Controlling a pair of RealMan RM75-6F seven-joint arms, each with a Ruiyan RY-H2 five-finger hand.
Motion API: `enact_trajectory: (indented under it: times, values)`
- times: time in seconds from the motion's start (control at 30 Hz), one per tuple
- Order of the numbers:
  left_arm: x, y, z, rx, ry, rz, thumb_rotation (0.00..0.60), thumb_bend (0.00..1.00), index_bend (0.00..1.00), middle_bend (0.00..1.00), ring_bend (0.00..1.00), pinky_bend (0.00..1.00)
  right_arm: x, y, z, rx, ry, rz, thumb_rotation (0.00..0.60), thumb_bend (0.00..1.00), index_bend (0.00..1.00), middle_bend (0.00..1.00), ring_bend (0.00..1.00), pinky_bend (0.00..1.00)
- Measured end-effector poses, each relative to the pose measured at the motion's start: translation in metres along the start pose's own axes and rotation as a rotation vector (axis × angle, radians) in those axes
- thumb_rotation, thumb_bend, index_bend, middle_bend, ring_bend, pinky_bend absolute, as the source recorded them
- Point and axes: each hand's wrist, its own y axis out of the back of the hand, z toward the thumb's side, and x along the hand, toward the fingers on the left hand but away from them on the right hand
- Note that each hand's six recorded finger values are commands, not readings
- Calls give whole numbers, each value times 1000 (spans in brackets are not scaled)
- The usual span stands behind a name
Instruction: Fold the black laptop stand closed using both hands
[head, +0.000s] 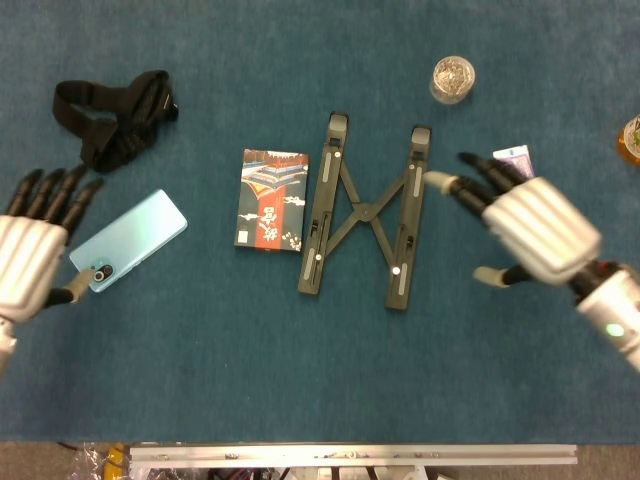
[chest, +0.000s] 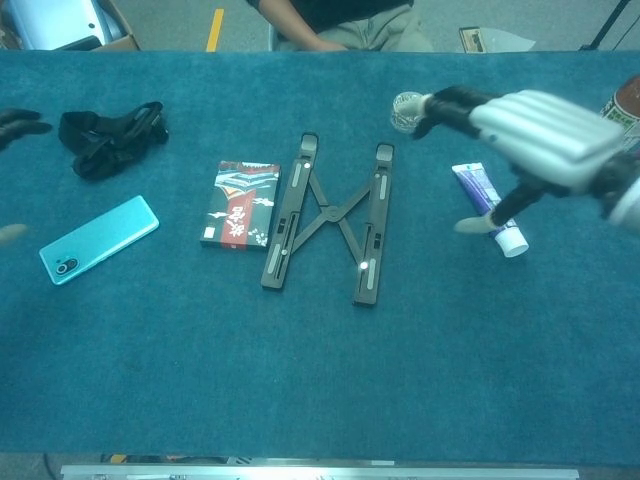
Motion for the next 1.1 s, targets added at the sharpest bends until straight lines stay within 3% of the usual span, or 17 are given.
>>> enact_trajectory:
  times: [0.4,1.1]
  values:
    - [57,-24,44,-13,-189,-87,600,256,30,0,0,12,28,0,-35,-24,-96,-25,600,58,66,210,47,164]
    - [119,-72,119,-103,-293,-231,600,257,0,0,0,12,30,-9,-52,-48,-141,-22,600,57,58,188,48,167]
